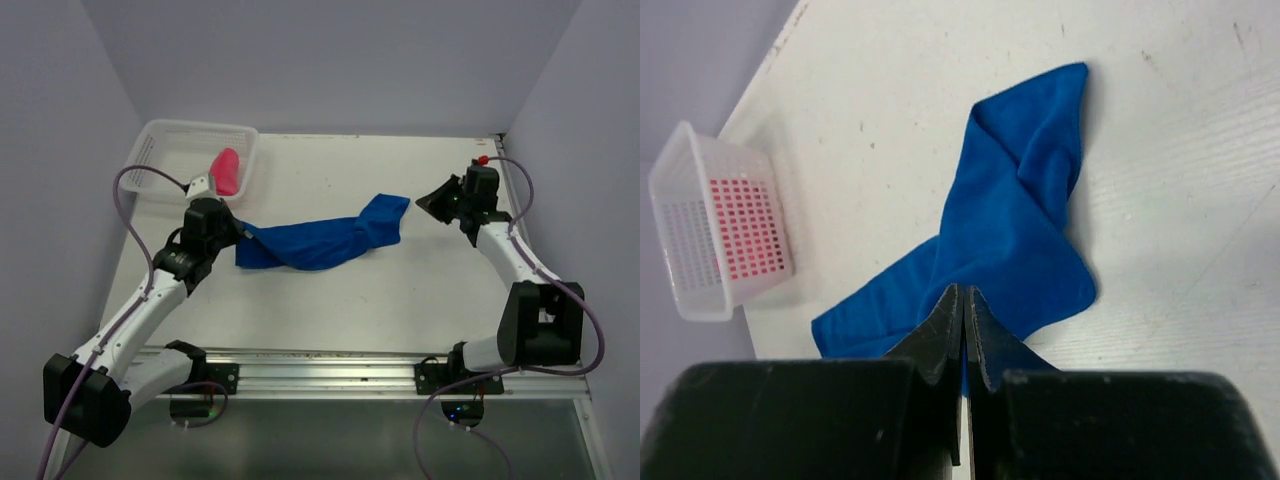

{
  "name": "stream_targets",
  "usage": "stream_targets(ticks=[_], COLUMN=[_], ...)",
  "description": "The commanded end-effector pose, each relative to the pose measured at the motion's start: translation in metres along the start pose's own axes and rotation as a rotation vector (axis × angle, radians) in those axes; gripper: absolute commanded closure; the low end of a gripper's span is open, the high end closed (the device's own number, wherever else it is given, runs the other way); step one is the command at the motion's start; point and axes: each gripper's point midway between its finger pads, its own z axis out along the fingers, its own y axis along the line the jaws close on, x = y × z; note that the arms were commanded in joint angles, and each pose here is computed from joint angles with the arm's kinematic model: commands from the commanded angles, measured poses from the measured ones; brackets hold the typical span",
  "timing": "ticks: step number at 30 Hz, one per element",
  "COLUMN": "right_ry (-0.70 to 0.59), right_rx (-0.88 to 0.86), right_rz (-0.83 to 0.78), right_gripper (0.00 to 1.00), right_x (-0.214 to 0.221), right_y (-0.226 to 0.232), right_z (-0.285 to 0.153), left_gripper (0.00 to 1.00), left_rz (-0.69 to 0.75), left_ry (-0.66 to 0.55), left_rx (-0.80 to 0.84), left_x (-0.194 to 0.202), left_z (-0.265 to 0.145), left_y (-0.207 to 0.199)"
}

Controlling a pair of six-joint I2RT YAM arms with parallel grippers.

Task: Roll the towels
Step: Flatten the towel

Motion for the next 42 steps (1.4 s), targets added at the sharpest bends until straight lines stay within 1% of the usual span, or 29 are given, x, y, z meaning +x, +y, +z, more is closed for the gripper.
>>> stream_targets(ticks=[1, 2, 3, 4, 5, 7, 10, 13, 14, 15, 19, 25, 29, 37, 42], right_ry=[-0.021, -0.006, 0.018, 0.048, 0.067, 0.117, 0.196, 0.24, 0.244, 0.269, 0.297, 0.3, 0.255, 0.244, 0.26], right_rx=[-0.058, -0.058, -0.051, -0.026, -0.012, -0.011, 0.017, 0.053, 0.058, 0.049, 0.065, 0.114, 0.179, 0.217, 0.24], right_rz=[-0.022, -0.026, -0.023, -0.019, -0.017, -0.011, -0.028, -0.046, -0.048, -0.067, -0.084, -0.134, -0.151, -0.153, -0.19], right_gripper=[1.0, 1.0, 0.91, 0.87, 0.86, 0.8, 0.76, 0.73, 0.71, 0.67, 0.61, 0.58, 0.55, 0.56, 0.58], right_x=[-0.021, -0.017, -0.01, 0.001, 0.009, 0.029, 0.054, 0.068, 0.069, 0.08, 0.088, 0.091, 0.084, 0.079, 0.085], right_y=[0.023, 0.022, 0.017, 0.005, -0.004, -0.019, -0.041, -0.057, -0.06, -0.056, -0.059, -0.062, -0.073, -0.08, -0.08], right_z=[-0.022, -0.023, -0.022, -0.019, -0.015, -0.007, 0.007, 0.018, 0.021, 0.024, 0.039, 0.049, 0.05, 0.061, 0.067], left_gripper=[1.0, 1.0, 1.0, 1.0, 1.0, 1.0, 1.0, 1.0, 1.0, 1.0, 1.0, 1.0, 1.0, 1.0, 1.0], left_rz=[-0.021, -0.021, -0.022, -0.027, -0.03, -0.04, -0.04, -0.036, -0.032, -0.031, -0.032, -0.013, -0.003, 0.012, 0.009], left_ry=[-0.087, -0.088, -0.081, -0.079, -0.072, -0.05, -0.017, 0.008, 0.017, 0.023, 0.032, 0.027, 0.036, 0.037, 0.044], left_rx=[0.155, 0.16, 0.168, 0.173, 0.178, 0.183, 0.177, 0.163, 0.154, 0.152, 0.141, 0.125, 0.115, 0.107, 0.111], left_x=[-0.055, -0.057, -0.054, -0.052, -0.047, -0.03, -0.007, 0.008, 0.014, 0.018, 0.025, 0.025, 0.029, 0.033, 0.037], left_z=[-0.007, -0.007, -0.008, -0.008, -0.008, -0.008, -0.008, -0.008, -0.007, -0.007, -0.007, -0.005, -0.003, -0.002, -0.001], left_y=[-0.041, -0.043, -0.043, -0.043, -0.041, -0.034, -0.022, -0.012, -0.008, -0.006, -0.001, 0.003, 0.007, 0.01, 0.011])
